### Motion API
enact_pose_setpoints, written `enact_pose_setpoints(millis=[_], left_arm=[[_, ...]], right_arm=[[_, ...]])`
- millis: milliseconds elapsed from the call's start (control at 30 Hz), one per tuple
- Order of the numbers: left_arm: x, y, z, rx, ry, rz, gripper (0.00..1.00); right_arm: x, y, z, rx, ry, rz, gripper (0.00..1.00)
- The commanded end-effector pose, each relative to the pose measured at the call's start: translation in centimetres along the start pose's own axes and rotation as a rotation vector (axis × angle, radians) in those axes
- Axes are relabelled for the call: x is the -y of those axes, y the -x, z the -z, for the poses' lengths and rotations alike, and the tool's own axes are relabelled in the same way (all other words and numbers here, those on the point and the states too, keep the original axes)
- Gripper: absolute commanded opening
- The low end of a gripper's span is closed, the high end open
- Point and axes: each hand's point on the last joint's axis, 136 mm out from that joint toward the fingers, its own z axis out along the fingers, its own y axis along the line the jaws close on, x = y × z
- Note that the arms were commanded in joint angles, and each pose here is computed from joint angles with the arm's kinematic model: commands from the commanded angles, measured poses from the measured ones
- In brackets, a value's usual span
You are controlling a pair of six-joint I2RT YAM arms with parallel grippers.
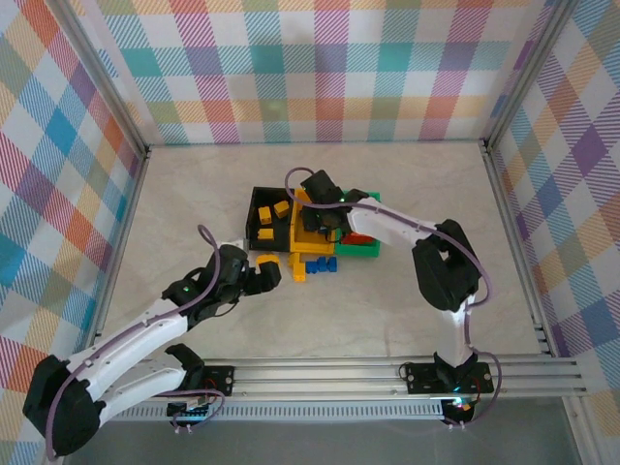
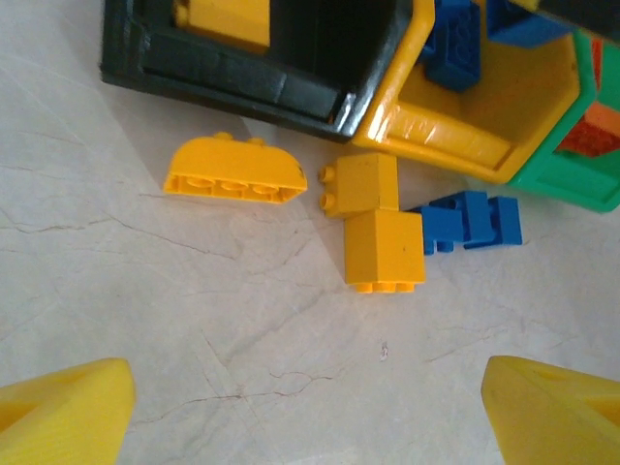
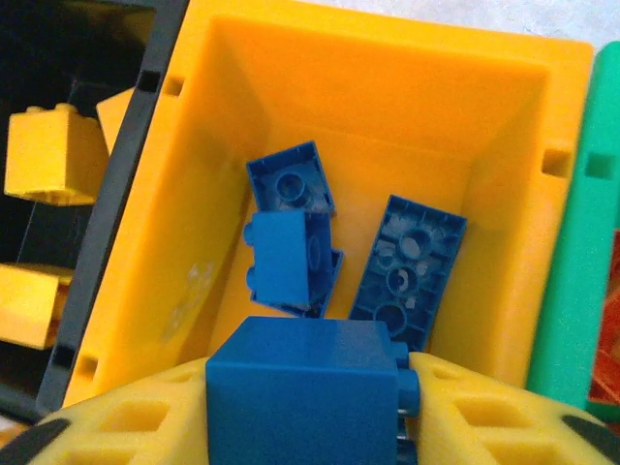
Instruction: Sort the legos into containers by color
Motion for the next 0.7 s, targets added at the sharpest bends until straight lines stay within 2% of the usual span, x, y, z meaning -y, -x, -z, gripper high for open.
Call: enact_pose_setpoints(millis=[0,67,167,367,467,667], left_arm=[[1.5,-0.4,-0.8,-0.025,-0.035,-0.070,0.92],[1.7,-0.8,-1.3,-0.042,-0.024,-0.095,0.93],[3.1,-0.6,-2.2,-0.038,-0.044,-0.131,0.93],[5.2,-1.5,-4.9,-0.070,-0.030,-0.229,0.82],[5.8,-2.2,-7.1,-0.100,0.002,-0.286,0.73],[5.6,-2.8,-10.7,-0.126,0.091,-0.342,0.64]], right_arm=[[-0.5,2.1,1.1,0.030,0.010,0.005,0.67],[-0.8,3.0,1.9,0.058,0.031,0.003,0.78],[-1.1,3.9,4.2,0.120,0.071,-0.012,0.83],[0.0,2.7,9.3,0.227,0.166,-0.076,0.86],[0.9,0.9,10.6,0.234,0.187,-0.093,0.86],[2.6,-1.5,12.5,0.243,0.187,-0.104,0.87]])
